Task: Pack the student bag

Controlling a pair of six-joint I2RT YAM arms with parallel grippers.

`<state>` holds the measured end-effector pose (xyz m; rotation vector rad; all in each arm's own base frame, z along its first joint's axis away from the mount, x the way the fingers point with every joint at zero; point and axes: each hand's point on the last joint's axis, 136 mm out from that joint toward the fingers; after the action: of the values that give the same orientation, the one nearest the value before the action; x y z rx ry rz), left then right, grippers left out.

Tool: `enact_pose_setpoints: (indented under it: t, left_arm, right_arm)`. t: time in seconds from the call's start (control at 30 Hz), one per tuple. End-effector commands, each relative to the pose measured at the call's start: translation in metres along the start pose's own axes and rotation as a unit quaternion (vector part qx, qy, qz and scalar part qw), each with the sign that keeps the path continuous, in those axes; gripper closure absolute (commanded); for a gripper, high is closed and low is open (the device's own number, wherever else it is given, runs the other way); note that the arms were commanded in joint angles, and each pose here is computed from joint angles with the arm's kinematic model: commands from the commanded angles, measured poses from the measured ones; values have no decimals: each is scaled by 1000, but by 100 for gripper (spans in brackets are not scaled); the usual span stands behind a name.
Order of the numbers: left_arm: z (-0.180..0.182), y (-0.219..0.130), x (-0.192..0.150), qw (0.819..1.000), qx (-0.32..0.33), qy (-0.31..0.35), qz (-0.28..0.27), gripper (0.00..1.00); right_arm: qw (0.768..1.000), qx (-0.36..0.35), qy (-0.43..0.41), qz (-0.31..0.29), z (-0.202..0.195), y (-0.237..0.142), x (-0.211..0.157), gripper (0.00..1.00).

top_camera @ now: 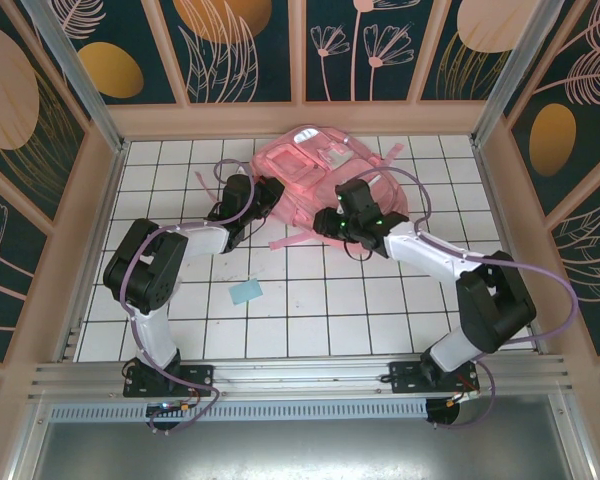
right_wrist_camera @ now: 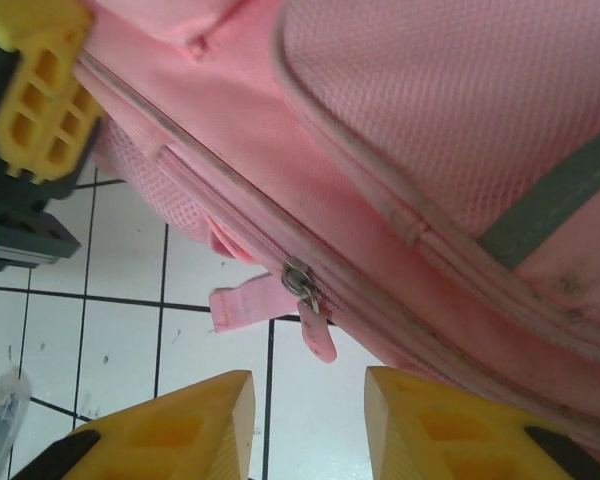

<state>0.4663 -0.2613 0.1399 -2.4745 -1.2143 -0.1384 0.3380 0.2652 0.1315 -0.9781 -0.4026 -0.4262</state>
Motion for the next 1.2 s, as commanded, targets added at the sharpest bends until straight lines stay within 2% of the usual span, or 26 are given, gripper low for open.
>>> enact_pose_setpoints:
  t: [0.0,0.23,0.43,0.53,0.6,0.67,0.9,1.17]
  left_arm:
    - [-53,-9,8,996,-86,9,-13,100]
    - [-56,-8,0,995,-95,1,-1,100]
    - [-57,-11,-1,995,-100,-3,-1,100]
    - [-58,-12,-2,995,-101,-4,0,100]
    - [-59,-12,-2,995,-101,-3,-1,100]
    - [-59,-12,-1,995,-101,-4,-3,100]
    - [-54,-10,2,996,-91,0,-10,100]
    - [-45,-4,17,997,-77,4,-27,100]
  right_arm:
    - [999,-15,46,-9,4,10,-2,70]
    - [995,-62,65,-41,-10,33,5,73]
    - [994,-72,65,-57,-9,51,16,66]
    - [993,-67,67,-67,-7,58,22,66]
    - [993,-71,68,-72,-8,60,25,70]
    - [991,-84,64,-82,-12,58,28,79]
    - [992,-87,12,-95,-19,42,31,100]
    - [994,-79,-49,-55,-22,10,13,100]
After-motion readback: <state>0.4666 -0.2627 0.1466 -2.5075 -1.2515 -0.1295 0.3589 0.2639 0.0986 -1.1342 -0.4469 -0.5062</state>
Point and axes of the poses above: each hand's point on the last joint's axis, 136 mm out from that joint toward the fingers, its own y axis out along the fingers, its own z axis along the line the jaws close on, x = y × z, and after that the axes turned 2 degrees about -y, right-handed
